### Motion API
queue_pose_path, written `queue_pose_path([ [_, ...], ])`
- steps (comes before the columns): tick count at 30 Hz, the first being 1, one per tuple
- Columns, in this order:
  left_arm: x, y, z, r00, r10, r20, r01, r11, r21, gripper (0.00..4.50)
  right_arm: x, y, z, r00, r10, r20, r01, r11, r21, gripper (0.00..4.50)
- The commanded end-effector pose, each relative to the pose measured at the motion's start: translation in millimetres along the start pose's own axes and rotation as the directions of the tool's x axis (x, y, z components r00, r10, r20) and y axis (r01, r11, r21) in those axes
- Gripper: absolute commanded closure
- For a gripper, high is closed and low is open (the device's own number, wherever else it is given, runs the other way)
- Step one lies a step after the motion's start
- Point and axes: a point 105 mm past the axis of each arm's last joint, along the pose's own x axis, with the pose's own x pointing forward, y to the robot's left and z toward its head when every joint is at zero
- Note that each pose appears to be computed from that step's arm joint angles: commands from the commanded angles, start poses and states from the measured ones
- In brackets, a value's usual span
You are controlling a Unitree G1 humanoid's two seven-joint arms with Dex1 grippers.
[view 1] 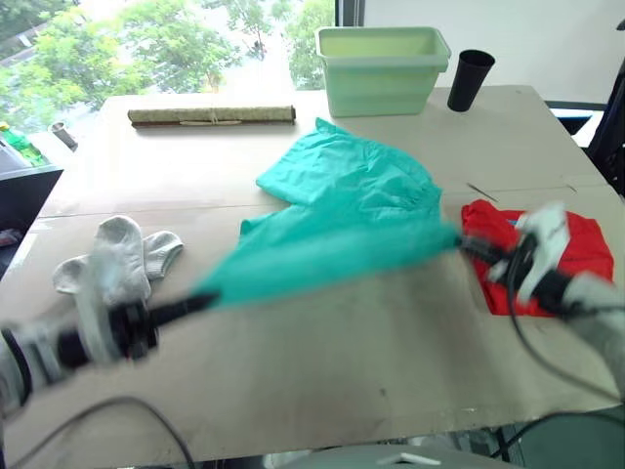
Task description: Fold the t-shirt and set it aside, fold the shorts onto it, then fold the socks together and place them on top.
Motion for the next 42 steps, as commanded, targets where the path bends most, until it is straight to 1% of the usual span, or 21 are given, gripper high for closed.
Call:
queue_pose_path([
  [1,-16.8,-24.3,32.6,0.996,-0.05,0.076,0.037,0.986,0.161,4.48,-29.8,11.2,20.6,0.998,0.04,0.045,-0.038,0.998,-0.054,4.5],
  [4,-17.5,-30.4,69.8,0.976,-0.102,0.19,0.058,0.972,0.227,4.48,-45.3,21.2,35.6,0.989,0.091,0.116,-0.094,0.995,0.017,4.5],
  [6,-6.8,-33.9,96.6,0.959,-0.141,0.244,0.068,0.956,0.287,4.48,-51.0,25.7,47.8,0.979,0.112,0.169,-0.123,0.991,0.055,4.5],
  [8,10.8,-29.8,127.5,0.939,-0.134,0.317,0.01,0.931,0.365,4.48,-52.9,25.1,59.8,0.97,0.103,0.218,-0.121,0.99,0.069,4.5],
  [10,29.8,-29.2,147.8,0.932,-0.143,0.334,-0.01,0.908,0.418,4.48,-48.9,11.6,71.0,0.967,0.021,0.254,-0.041,0.997,0.072,4.5],
  [12,53.9,-14.3,174.9,0.916,-0.071,0.395,-0.145,0.858,0.492,4.48,-40.9,-8.3,82.3,0.958,-0.089,0.273,0.072,0.995,0.071,4.5],
  [14,80.9,-11.0,201.5,0.89,-0.065,0.45,-0.211,0.817,0.536,4.48,-31.5,-26.7,96.3,0.936,-0.191,0.296,0.178,0.982,0.069,4.5],
  [16,100.0,-4.5,216.7,0.88,-0.035,0.474,-0.271,0.783,0.56,4.48,-23.3,-33.8,109.0,0.917,-0.233,0.324,0.221,0.973,0.072,4.5],
  [19,136.9,3.2,240.1,0.863,-0.018,0.505,-0.362,0.675,0.643,4.48,-6.4,-50.3,133.1,0.867,-0.348,0.357,0.343,0.936,0.081,4.5],
  [20,153.5,4.1,249.7,0.85,-0.006,0.527,-0.411,0.62,0.669,4.48,1.4,-57.7,139.4,0.849,-0.393,0.354,0.387,0.918,0.091,4.5],
  [22,174.2,10.0,258.2,0.836,0.026,0.549,-0.461,0.577,0.675,4.48,12.6,-72.5,145.1,0.809,-0.479,0.342,0.453,0.878,0.157,4.5],
  [23,181.1,14.3,260.9,0.827,0.047,0.56,-0.497,0.529,0.688,4.48,19.9,-76.4,146.2,0.809,-0.487,0.329,0.473,0.872,0.128,4.5],
  [28,207.5,33.8,258.6,0.814,0.141,0.563,-0.561,0.443,0.7,4.48,56.3,-87.9,153.1,0.828,-0.485,0.283,0.474,0.874,0.108,4.5],
  [29,210.1,41.4,257.7,0.802,0.179,0.57,-0.581,0.458,0.673,4.5,66.8,-90.5,150.4,0.837,-0.48,0.264,0.475,0.876,0.087,4.2],
  [31,208.9,53.1,258.3,0.768,0.241,0.593,-0.626,0.474,0.619,3.78,77.3,-94.4,141.1,0.852,-0.474,0.223,0.485,0.874,0.008,3.68],
  [32,207.3,55.7,259.0,0.76,0.253,0.599,-0.638,0.47,0.61,3.52,77.8,-94.3,138.8,0.858,-0.466,0.218,0.481,0.877,-0.017,3.24],
  [36,193.8,51.5,264.1,0.771,0.174,0.613,-0.584,0.579,0.57,1.54,62.4,-73.7,141.5,0.887,-0.381,0.259,0.435,0.879,-0.194,1.19],
  [37,190.9,49.3,263.3,0.785,0.142,0.603,-0.549,0.612,0.569,1.21,58.6,-64.9,143.0,0.898,-0.342,0.276,0.406,0.886,-0.224,0.83],
  [38,187.7,43.5,260.4,0.811,0.085,0.579,-0.485,0.653,0.582,0.59,53.9,-52.4,143.9,0.915,-0.283,0.287,0.356,0.902,-0.244,0.18],
  [39,185.4,38.4,257.8,0.827,0.042,0.56,-0.436,0.677,0.593,0.54,50.5,-43.8,144.0,0.926,-0.241,0.291,0.319,0.912,-0.257,0.04],
  [42,169.5,20.5,243.6,0.88,-0.067,0.471,-0.312,0.666,0.678,0.54,35.7,-24.0,138.7,0.951,-0.155,0.268,0.25,0.894,-0.37,0.04],
])
